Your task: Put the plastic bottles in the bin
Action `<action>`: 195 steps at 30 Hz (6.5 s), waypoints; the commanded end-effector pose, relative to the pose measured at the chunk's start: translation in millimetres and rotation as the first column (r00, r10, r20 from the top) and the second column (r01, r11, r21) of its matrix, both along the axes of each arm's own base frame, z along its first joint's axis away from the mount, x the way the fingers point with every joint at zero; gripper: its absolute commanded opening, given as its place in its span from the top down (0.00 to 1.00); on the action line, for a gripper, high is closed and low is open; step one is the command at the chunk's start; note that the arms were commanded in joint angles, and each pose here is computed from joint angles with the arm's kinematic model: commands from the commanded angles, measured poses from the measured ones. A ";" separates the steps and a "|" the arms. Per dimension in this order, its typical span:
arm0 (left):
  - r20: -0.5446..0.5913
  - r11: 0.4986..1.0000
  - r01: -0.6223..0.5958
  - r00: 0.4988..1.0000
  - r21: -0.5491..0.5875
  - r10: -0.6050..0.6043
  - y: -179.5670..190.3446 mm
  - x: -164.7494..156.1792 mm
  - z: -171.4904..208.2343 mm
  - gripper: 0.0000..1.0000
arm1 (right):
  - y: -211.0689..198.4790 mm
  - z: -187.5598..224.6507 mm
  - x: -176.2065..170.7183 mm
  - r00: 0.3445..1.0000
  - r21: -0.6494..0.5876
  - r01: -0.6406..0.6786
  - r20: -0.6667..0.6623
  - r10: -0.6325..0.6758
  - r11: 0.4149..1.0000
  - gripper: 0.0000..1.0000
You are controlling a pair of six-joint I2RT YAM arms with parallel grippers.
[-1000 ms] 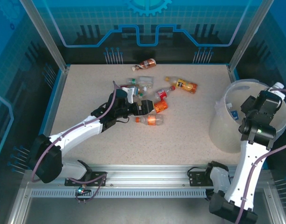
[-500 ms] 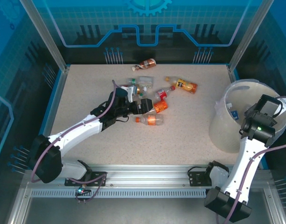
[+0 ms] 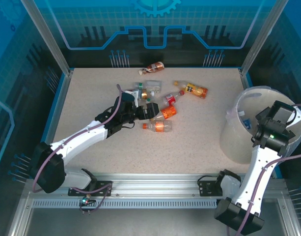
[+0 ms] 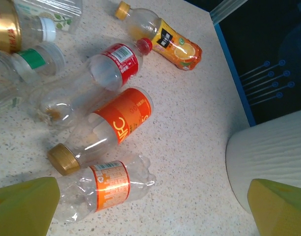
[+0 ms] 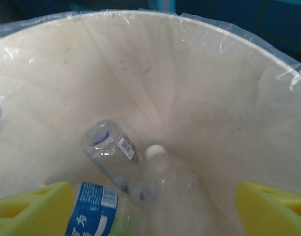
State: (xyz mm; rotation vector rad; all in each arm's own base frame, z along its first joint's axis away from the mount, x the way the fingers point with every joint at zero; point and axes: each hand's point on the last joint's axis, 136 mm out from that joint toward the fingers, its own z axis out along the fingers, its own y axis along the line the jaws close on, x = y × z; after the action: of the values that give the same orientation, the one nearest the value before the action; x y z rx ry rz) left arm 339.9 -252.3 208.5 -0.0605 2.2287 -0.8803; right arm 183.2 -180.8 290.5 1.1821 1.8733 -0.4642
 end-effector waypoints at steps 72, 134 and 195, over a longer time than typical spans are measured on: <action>-0.196 0.827 0.241 0.967 0.507 -0.161 78.0 118.5 -131.1 0.01 | 279.8 40.0 110.6 0.436 -0.072 -0.894 0.088 0.896 0.442 0.00; 0.251 0.982 0.189 0.951 -0.014 -0.179 9.3 6.9 64.7 0.65 | 336.8 46.2 102.1 0.143 -0.087 -0.981 0.282 0.949 0.174 0.00; 0.368 0.708 0.631 0.770 -0.317 -0.522 -80.9 -70.1 132.7 0.11 | 344.0 105.3 111.4 -0.011 -0.074 -0.997 0.512 0.859 0.032 0.60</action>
State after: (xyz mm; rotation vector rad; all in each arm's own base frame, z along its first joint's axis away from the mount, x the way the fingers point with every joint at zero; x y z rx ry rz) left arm 259.8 -336.3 344.1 0.6019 1.7524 -1.6881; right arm 284.2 208.4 387.9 -0.3773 1.8194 1.1415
